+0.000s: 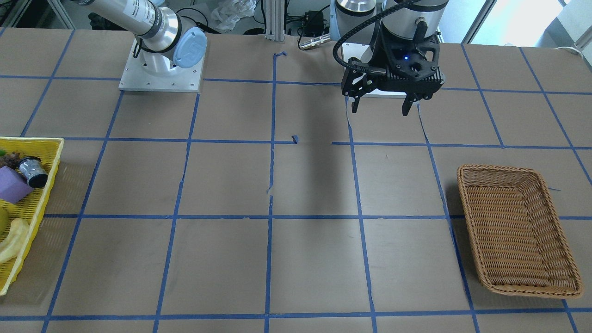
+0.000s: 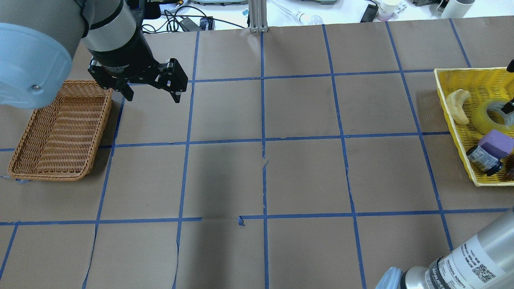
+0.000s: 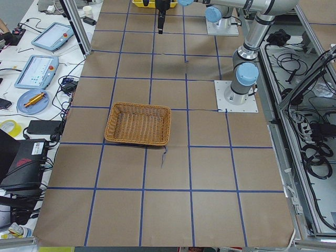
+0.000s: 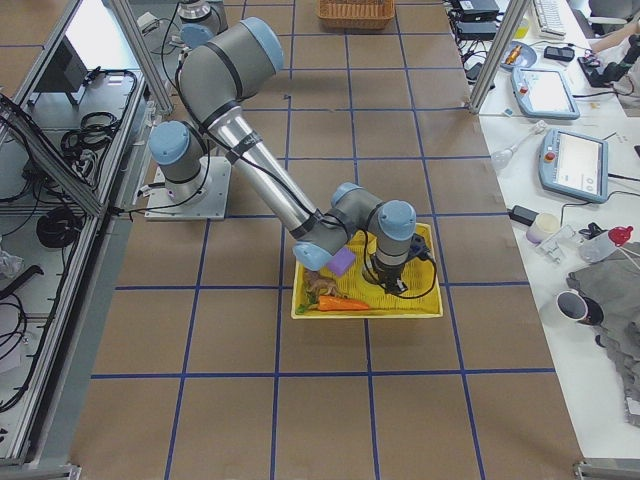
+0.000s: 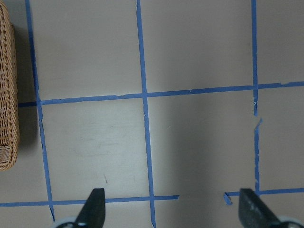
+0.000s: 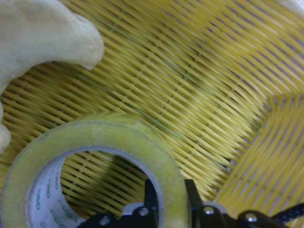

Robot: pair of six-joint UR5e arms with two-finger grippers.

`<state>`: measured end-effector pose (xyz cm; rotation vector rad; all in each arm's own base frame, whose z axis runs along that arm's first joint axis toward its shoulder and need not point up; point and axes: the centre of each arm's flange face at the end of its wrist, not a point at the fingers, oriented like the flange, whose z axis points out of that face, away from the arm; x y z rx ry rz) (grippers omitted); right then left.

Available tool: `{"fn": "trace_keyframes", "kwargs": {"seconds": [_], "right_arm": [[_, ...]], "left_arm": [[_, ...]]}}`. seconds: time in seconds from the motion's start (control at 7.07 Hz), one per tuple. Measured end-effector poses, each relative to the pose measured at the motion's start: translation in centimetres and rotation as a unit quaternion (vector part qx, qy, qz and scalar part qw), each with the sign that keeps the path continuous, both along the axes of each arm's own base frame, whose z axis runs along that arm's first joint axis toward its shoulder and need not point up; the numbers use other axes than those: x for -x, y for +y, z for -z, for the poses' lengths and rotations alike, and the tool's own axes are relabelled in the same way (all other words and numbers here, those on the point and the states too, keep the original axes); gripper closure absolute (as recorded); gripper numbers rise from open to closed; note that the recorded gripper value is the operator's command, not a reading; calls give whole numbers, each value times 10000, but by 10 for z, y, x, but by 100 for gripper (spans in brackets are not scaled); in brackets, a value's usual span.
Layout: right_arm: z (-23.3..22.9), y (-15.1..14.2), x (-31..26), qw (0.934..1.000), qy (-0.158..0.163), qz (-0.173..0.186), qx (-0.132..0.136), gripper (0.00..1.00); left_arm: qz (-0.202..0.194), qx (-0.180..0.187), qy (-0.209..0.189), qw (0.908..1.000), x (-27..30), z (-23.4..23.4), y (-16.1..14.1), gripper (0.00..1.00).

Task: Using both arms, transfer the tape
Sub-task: 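Lower the right gripper into the crate and grasp the yellow tape roll, then lift the tape roll and carry it with the right gripper to table center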

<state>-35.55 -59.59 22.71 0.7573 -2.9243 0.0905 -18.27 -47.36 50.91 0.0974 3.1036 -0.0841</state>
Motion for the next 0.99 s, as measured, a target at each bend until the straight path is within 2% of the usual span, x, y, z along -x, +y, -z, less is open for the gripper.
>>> {"fn": "trace_keyframes", "kwargs": {"seconds": [0.28, 0.57, 0.71, 0.99], "right_arm": [[-65, 5, -26, 9997, -85, 110, 197, 100], [-143, -9, -114, 9989, -128, 128, 428, 100], [-162, -20, -183, 9978, -304, 448, 370, 100], [-166, -32, -375, 9877, -670, 1403, 151, 100]], "left_arm": [[0, 0, 3, 10000, 0, 0, 0, 0], [0, 2, 6, 10000, 0, 0, 0, 0], [0, 3, 8, 10000, 0, 0, 0, 0], [-5, -1, 4, 10000, 0, 0, 0, 0]]}}
